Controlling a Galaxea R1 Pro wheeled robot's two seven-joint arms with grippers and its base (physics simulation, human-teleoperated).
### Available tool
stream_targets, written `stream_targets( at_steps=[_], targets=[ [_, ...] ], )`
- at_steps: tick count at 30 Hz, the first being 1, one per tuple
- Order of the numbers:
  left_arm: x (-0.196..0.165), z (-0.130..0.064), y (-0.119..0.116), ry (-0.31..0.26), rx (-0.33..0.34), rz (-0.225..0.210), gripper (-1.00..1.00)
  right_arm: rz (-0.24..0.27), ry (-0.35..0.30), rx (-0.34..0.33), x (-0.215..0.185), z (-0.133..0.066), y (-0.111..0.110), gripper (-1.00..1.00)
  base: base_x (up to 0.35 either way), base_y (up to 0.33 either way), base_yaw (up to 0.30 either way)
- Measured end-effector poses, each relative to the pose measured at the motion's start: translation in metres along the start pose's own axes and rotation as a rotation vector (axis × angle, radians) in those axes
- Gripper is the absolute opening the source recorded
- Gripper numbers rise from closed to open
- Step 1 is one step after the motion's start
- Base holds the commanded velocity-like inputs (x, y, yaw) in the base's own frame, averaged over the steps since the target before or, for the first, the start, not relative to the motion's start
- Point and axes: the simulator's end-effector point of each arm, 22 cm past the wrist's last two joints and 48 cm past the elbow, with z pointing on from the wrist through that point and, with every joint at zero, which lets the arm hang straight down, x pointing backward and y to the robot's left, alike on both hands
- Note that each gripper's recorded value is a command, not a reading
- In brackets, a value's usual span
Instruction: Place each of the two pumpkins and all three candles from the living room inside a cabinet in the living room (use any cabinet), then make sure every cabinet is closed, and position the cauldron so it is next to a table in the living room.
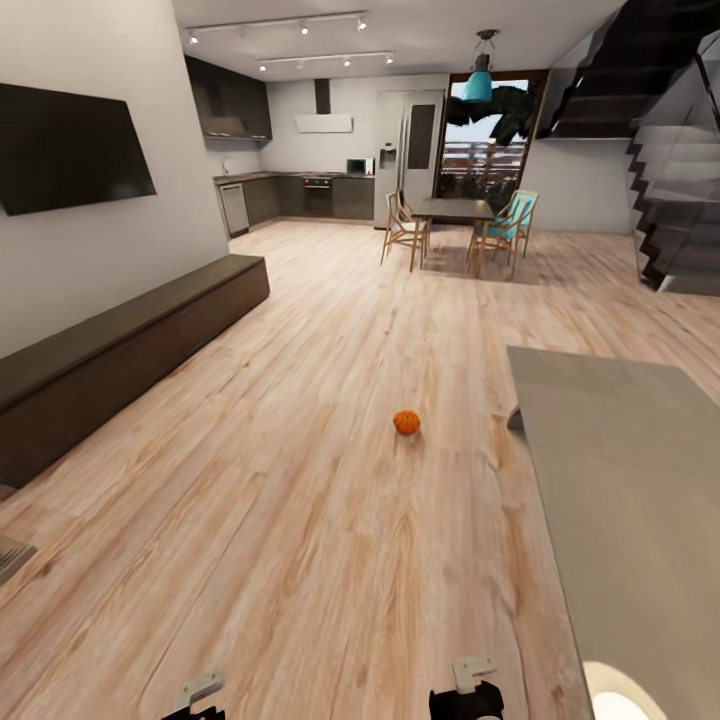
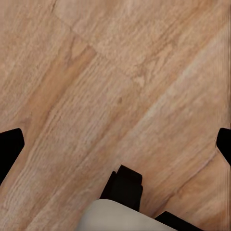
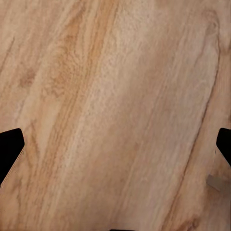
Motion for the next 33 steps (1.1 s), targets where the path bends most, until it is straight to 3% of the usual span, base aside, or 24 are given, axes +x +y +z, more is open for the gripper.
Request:
stream_targets(
  at_steps=[14, 33],
  targets=[
    [0.0001, 0.0, 0.0, 0.0, 0.0, 0.0, 1.0, 0.0, 0.001, -0.001, 0.0009, -0.0002, 0.0008, 1.0, 0.325, 0.013, 0.018],
    [0.0, 0.0, 0.0, 0.0, 0.0, 0.0, 1.0, 0.0, 0.005, -0.002, 0.0034, -0.0006, 0.0012, 1.0, 0.325, 0.08, 0.276]
  ],
)
